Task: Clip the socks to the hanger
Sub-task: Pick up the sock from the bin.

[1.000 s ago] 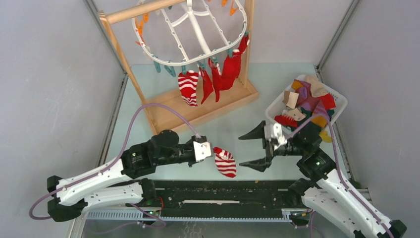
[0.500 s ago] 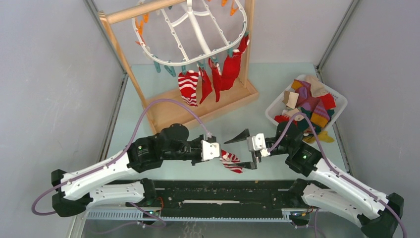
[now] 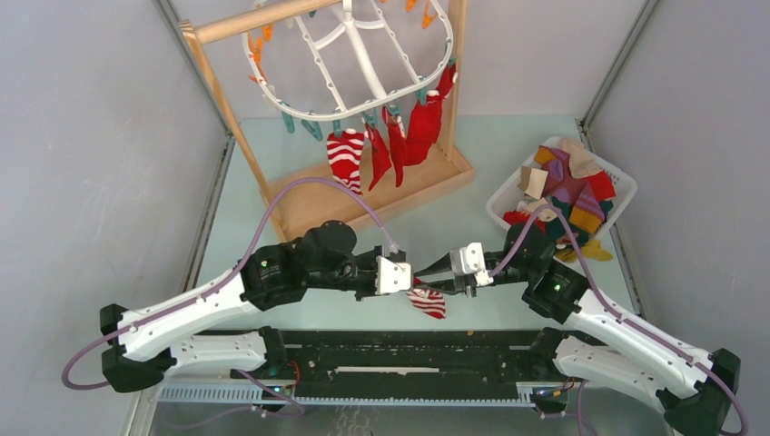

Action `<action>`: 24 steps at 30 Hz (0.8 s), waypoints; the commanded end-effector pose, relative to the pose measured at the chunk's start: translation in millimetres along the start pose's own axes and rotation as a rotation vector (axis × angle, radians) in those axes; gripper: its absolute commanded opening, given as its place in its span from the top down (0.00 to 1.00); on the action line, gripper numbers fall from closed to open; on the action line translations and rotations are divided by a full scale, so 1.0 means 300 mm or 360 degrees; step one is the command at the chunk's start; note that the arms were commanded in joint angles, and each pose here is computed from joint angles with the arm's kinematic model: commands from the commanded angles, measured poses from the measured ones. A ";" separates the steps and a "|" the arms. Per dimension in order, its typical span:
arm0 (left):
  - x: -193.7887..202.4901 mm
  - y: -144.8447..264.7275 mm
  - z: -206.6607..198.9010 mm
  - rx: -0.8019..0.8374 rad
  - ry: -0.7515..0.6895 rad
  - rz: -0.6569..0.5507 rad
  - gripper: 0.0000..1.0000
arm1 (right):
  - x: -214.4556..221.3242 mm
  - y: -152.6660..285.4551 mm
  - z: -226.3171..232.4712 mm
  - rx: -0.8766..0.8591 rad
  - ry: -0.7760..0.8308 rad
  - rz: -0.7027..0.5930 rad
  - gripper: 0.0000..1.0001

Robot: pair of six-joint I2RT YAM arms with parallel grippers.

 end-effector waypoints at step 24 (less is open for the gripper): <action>0.062 0.145 -0.043 -0.0577 0.0539 -0.0757 0.30 | -0.104 0.074 -0.020 0.0241 0.0036 -0.0184 1.00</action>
Point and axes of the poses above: each gripper's point midway between its finger pads, its own y axis back along the fingers, its own z axis along the line the jaws close on, x = y × z, the point moved 7 cm from there along y, back along the fingers, and after that the axes turned 6 degrees about -y, right-handed, at the moved point
